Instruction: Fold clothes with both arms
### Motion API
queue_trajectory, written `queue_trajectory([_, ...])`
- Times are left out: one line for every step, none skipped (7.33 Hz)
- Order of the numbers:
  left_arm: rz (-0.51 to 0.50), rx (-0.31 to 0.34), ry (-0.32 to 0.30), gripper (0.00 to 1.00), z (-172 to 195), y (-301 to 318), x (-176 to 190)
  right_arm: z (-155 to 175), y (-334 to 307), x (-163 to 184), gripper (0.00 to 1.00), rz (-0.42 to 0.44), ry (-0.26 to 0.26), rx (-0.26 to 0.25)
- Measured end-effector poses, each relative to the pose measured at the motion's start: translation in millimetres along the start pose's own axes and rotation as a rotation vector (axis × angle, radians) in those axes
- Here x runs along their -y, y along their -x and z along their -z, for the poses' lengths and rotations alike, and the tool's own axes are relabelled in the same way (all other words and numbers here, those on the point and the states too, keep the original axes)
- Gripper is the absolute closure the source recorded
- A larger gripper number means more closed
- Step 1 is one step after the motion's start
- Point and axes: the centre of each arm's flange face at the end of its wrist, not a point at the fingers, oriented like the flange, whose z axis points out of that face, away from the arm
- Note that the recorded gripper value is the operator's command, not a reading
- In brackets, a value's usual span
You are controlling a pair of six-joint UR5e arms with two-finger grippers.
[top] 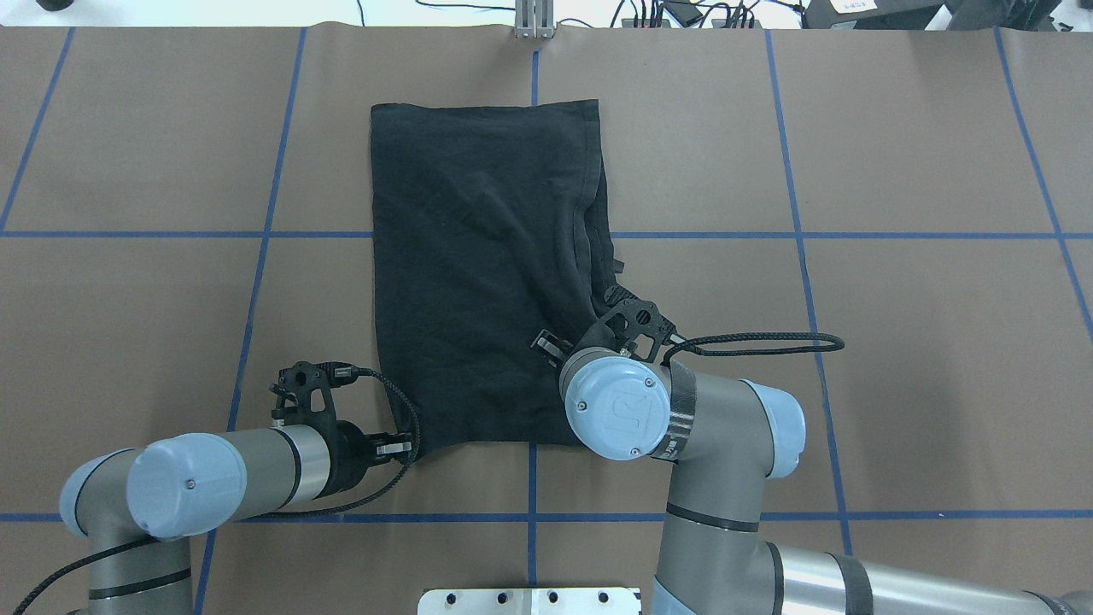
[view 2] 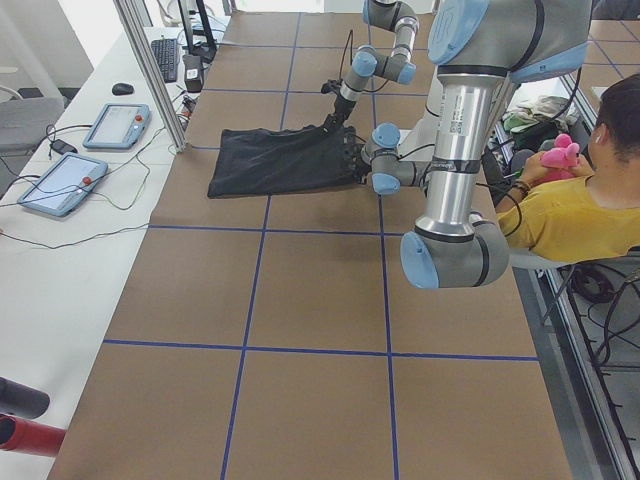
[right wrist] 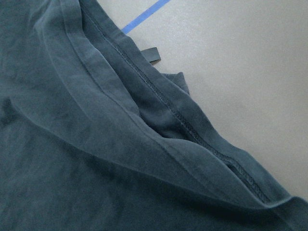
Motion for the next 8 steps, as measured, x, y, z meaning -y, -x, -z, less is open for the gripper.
queue_trajectory([0.003, 0.0, 0.0, 1.0, 0.2, 0.0, 0.0, -5.6, -1.9, -3.1, 0.08, 0.005, -0.004, -0.01])
queue_trajectory([0.004, 0.0, 0.0, 1.0, 0.3, 0.2, 0.0, -11.0, -4.3, -5.7, 0.16, 0.01, -0.01, -0.018])
queue_trajectory([0.005, 0.0, 0.0, 1.0, 0.3, 0.5, 0.0, -14.8, -5.8, -7.6, 0.18, 0.013, -0.016, -0.024])
queue_trajectory([0.005, 0.0, 0.0, 1.0, 0.3, 0.5, 0.0, -16.3, -6.6, -9.5, 0.25, 0.014, -0.018, -0.025])
queue_trajectory([0.005, 0.001, 0.0, 1.0, 0.3, 0.5, 0.0, -16.7, -6.5, -11.3, 0.36, 0.016, -0.021, -0.024])
queue_trajectory([0.005, 0.001, 0.001, 1.0, 0.3, 0.5, -0.1, -16.0, -4.6, -12.6, 0.47, 0.015, -0.023, -0.021])
queue_trajectory([0.005, 0.001, 0.0, 1.0, 0.3, 0.6, -0.1, -15.2, -0.4, -14.5, 0.68, 0.01, -0.023, -0.017])
queue_trajectory([0.005, 0.001, 0.0, 1.0, 0.3, 0.6, -0.1, -15.4, 5.1, -17.3, 0.86, -0.001, -0.022, -0.014])
